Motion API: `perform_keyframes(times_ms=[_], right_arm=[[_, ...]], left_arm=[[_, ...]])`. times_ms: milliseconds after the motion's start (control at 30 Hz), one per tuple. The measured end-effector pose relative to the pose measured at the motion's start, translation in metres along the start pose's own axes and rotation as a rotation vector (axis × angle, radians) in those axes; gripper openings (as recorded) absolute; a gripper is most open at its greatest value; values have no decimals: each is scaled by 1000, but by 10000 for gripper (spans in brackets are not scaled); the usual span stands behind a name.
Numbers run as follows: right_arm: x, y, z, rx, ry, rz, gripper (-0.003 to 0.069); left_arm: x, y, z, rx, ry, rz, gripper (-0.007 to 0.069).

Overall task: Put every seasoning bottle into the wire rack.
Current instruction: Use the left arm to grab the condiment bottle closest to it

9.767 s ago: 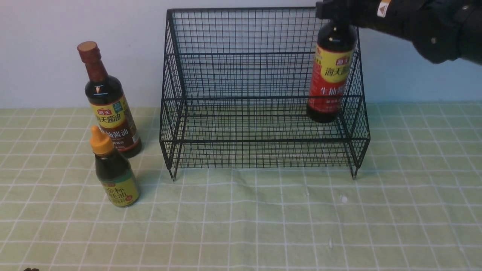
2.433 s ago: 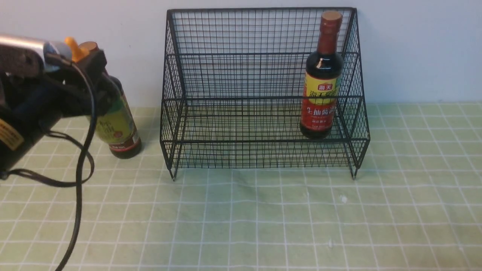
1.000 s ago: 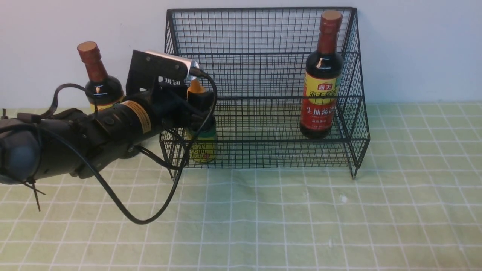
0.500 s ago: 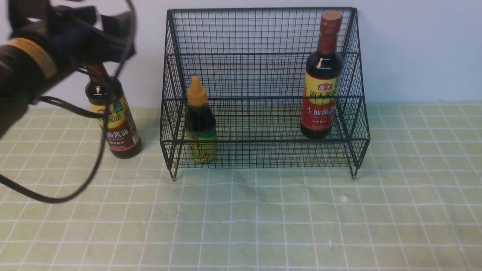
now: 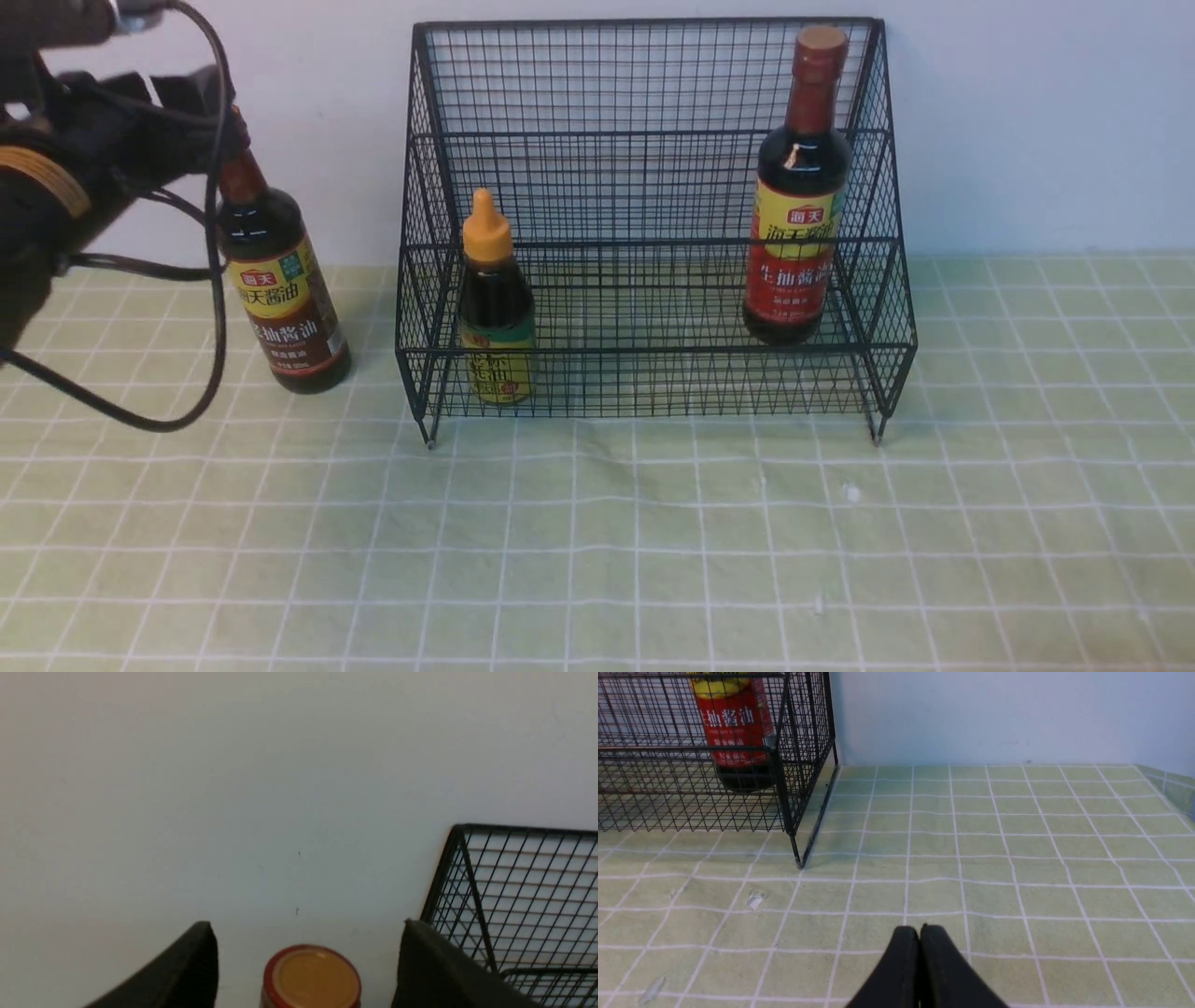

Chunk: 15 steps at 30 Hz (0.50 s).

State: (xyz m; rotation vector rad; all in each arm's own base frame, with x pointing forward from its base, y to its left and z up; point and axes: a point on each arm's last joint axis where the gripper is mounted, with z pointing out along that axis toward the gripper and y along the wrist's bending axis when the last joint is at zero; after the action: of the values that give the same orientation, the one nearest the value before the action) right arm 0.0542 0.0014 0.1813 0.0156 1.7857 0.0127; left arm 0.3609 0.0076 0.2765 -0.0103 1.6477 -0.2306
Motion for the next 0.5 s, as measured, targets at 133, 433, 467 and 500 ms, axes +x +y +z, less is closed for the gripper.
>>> perform_keyframes(times_ms=[133, 433, 467, 500], right_arm=[[0, 0, 0, 0, -1, 0, -14], [0, 0, 0, 0, -1, 0, -14], [0, 0, 0, 0, -1, 0, -14], [0, 0, 0, 0, -1, 0, -14]], left_arm=[[14, 0, 8, 26, 13, 3, 469], [36, 4, 19, 30, 63, 31, 454], [37, 4, 19, 30, 66, 33, 428], [38, 4, 20, 31, 67, 40, 376]])
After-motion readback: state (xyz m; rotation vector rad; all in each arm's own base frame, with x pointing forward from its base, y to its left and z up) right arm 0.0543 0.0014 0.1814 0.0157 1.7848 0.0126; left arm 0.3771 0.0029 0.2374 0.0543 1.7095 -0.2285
